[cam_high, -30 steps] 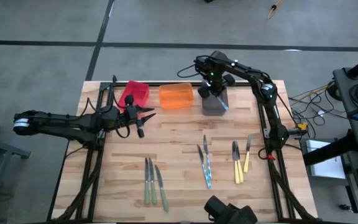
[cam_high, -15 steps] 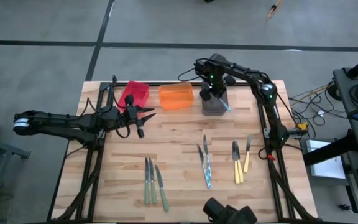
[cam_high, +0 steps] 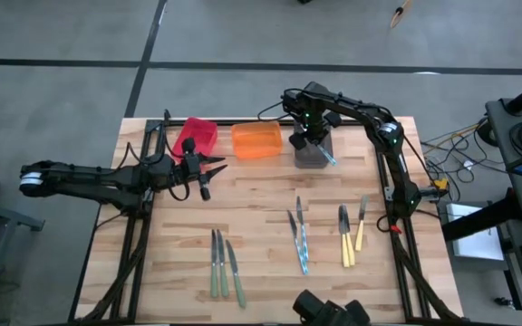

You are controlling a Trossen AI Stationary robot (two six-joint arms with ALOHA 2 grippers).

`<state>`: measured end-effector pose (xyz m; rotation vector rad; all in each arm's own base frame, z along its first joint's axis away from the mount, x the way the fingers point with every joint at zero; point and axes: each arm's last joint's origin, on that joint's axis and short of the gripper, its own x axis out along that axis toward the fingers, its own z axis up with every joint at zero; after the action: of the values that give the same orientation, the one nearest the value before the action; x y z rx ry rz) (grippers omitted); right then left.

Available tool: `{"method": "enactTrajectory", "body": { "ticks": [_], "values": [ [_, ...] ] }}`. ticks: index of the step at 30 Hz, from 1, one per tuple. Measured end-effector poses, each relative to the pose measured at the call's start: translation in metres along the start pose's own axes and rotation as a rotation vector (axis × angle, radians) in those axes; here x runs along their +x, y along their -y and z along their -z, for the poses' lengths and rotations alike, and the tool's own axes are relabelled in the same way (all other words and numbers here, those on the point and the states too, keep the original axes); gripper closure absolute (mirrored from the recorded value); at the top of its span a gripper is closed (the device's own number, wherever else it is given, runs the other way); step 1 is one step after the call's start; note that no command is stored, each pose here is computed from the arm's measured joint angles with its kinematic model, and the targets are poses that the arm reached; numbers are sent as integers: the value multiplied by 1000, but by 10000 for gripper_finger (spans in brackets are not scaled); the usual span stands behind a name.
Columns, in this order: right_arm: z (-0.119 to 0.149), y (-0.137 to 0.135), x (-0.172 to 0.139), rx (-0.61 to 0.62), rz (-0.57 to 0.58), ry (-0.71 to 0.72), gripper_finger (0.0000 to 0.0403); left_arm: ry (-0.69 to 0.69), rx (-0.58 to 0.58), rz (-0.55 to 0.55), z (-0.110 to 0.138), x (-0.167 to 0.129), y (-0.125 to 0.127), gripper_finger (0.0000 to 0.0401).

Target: Sort silverware by color (type)

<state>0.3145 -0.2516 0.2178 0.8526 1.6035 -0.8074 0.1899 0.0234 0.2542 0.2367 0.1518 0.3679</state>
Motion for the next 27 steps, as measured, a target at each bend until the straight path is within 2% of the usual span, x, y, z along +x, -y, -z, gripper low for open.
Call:
{"method": "enactTrajectory", "body": {
  "ticks": [27],
  "values": [
    [-7,-5,0,1,-32,80,390,0,0,0,0,0,0,325]
  ]
}}
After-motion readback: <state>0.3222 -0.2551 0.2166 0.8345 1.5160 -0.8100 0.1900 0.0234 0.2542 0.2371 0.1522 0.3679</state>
